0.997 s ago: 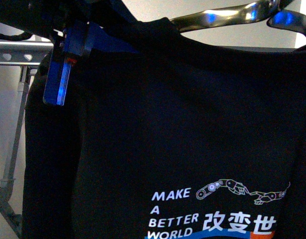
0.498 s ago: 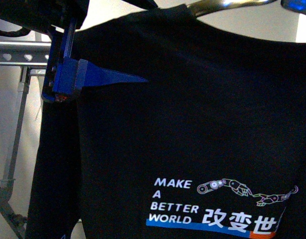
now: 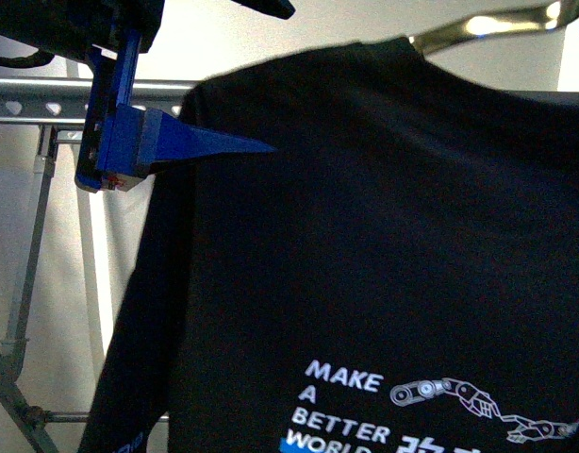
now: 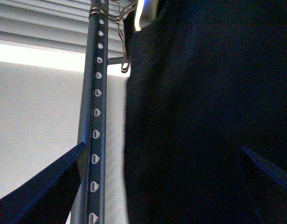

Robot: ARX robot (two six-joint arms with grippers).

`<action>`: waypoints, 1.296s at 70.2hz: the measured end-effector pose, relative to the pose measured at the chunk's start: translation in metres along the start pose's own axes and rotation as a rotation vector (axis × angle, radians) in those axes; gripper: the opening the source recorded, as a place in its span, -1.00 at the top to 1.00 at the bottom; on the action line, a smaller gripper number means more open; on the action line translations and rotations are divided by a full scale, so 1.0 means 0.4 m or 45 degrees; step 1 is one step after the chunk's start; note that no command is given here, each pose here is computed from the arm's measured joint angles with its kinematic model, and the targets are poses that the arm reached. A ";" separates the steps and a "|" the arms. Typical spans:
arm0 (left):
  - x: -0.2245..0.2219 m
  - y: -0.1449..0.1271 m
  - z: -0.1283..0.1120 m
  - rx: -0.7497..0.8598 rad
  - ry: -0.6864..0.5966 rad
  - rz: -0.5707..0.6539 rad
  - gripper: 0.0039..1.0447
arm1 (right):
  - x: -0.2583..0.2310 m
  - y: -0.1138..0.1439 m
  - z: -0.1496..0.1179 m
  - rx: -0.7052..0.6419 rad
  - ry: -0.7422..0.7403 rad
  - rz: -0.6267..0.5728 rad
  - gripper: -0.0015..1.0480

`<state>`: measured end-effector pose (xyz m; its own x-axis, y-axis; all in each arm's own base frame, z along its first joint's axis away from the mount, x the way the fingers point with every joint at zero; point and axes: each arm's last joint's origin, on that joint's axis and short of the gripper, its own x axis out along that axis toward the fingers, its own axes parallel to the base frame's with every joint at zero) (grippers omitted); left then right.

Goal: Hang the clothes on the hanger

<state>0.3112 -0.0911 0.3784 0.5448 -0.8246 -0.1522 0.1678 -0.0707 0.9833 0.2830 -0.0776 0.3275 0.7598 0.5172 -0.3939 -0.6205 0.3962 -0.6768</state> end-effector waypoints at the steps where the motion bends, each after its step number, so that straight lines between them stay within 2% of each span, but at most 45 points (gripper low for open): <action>1: 0.000 0.000 0.000 0.000 0.000 0.000 -0.88 | 0.000 0.001 -0.003 -0.007 0.007 0.000 0.83; 22: 0.000 0.000 0.001 0.000 -0.001 0.000 -0.88 | 0.002 0.031 -0.045 -0.056 0.100 0.056 0.83; 29: 0.000 0.000 0.000 0.000 -0.001 0.000 -0.88 | -0.001 0.041 -0.043 0.068 0.073 0.105 0.83; 32: 0.008 -0.004 -0.001 -0.027 0.055 0.034 -0.88 | -0.004 0.045 -0.040 0.141 0.071 0.131 0.83; 33: 0.014 -0.008 -0.004 -0.066 0.149 0.106 -0.88 | -0.006 0.049 -0.038 0.201 0.069 0.153 0.83; 38: 0.013 -0.018 -0.017 -0.313 0.355 0.359 -0.88 | -0.017 0.059 -0.030 0.331 0.059 0.220 0.83; 39: 0.011 -0.024 -0.022 -0.430 0.409 0.480 -0.88 | -0.024 0.065 -0.025 0.383 0.057 0.247 0.83; 40: 0.009 -0.026 -0.023 -0.451 0.431 0.538 -0.88 | -0.027 0.068 -0.022 0.406 0.057 0.261 0.83; 44: -0.023 -0.014 -0.032 -0.961 0.407 1.041 -0.88 | -0.060 0.099 -0.001 0.559 0.044 0.371 0.83; 46: -0.042 -0.002 -0.034 -1.152 0.356 1.183 -0.88 | -0.072 0.111 0.004 0.608 0.049 0.410 0.83; 47: -0.057 0.006 -0.035 -1.310 0.326 1.287 -0.88 | -0.080 0.119 0.008 0.630 0.056 0.434 0.84; 54: -0.112 0.028 -0.035 -1.731 0.266 1.556 -0.88 | -0.109 0.147 0.021 0.698 0.087 0.514 0.84; 58: -0.139 0.039 -0.029 -1.845 0.204 1.713 -0.88 | -0.123 0.160 0.031 0.712 0.103 0.529 0.84; 63: -0.158 0.044 -0.022 -1.942 0.147 1.796 -0.88 | -0.137 0.167 0.046 0.735 0.097 0.530 0.84; 66: -0.160 0.044 -0.018 -1.974 0.120 1.805 -0.88 | -0.140 0.166 0.052 0.724 0.098 0.506 0.84; 69: -0.160 0.043 -0.011 -2.009 0.178 1.708 -0.81 | -0.141 0.157 0.056 0.720 0.104 0.450 0.84; 75: -0.161 -0.013 0.018 -2.006 0.510 1.409 -0.53 | -0.142 0.139 0.061 0.796 0.108 0.364 0.84; 77: -0.164 -0.035 0.025 -1.984 0.572 1.358 -0.46 | -0.142 0.133 0.060 0.847 0.118 0.340 0.84; 81: -0.173 -0.115 0.043 -1.908 0.671 1.229 -0.22 | -0.145 0.122 0.057 1.057 0.130 0.307 0.84; 91: -0.206 -0.232 0.061 -1.836 0.745 1.171 0.22 | -0.154 0.118 0.055 1.357 0.141 0.281 0.84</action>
<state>0.2307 -0.0304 0.3019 0.9999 -0.0092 0.0074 0.0094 0.9993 -0.0367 0.2027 -0.0740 0.3334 0.5914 0.6073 -0.5305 -0.5536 0.7841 0.2805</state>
